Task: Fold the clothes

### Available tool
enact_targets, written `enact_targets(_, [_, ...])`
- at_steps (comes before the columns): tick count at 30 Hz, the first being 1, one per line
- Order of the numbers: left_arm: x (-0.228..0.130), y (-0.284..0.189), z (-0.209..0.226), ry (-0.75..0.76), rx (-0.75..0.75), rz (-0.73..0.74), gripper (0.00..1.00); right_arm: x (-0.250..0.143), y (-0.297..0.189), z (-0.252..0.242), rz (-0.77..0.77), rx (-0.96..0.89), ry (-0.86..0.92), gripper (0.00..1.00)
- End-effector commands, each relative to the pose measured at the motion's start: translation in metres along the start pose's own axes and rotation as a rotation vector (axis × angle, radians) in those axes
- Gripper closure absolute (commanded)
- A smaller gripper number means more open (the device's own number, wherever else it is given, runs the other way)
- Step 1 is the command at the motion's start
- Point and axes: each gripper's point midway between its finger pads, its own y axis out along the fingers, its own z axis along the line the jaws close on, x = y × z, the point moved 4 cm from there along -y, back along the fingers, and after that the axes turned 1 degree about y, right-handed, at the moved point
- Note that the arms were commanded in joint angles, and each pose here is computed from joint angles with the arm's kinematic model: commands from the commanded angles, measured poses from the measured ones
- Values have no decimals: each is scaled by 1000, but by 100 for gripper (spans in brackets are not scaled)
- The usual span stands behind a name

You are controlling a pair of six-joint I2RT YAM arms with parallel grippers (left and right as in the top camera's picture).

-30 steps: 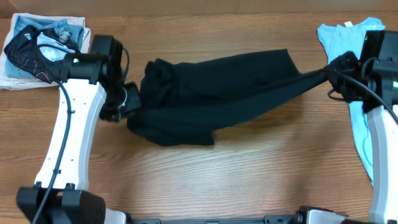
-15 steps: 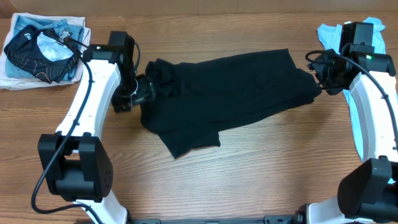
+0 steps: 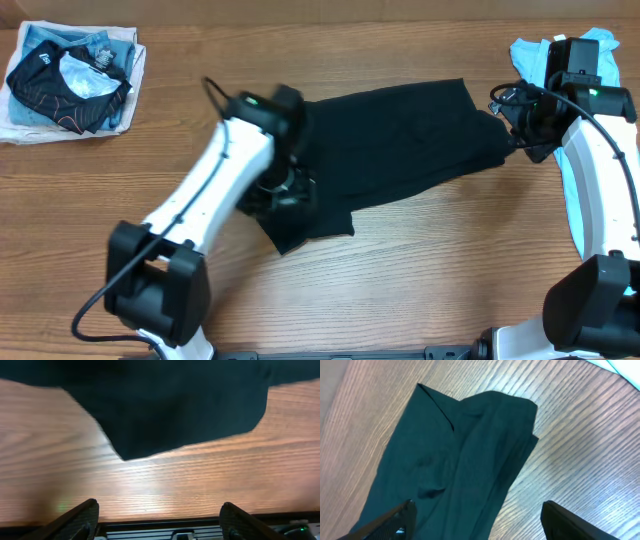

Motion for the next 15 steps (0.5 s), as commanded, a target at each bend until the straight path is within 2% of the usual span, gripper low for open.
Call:
enact_targets(1, [-13,13,-5,-109,-3,9,20,11,-16,-1,-47,18,13,15])
enact_targets(5, [-15,38,0,-197,7,20,20,13,-16,-7,-44,7,26,14])
enact_targets(15, [-10,74,28,-270,26,22,19,12,-16,-8,-39,1,5,14])
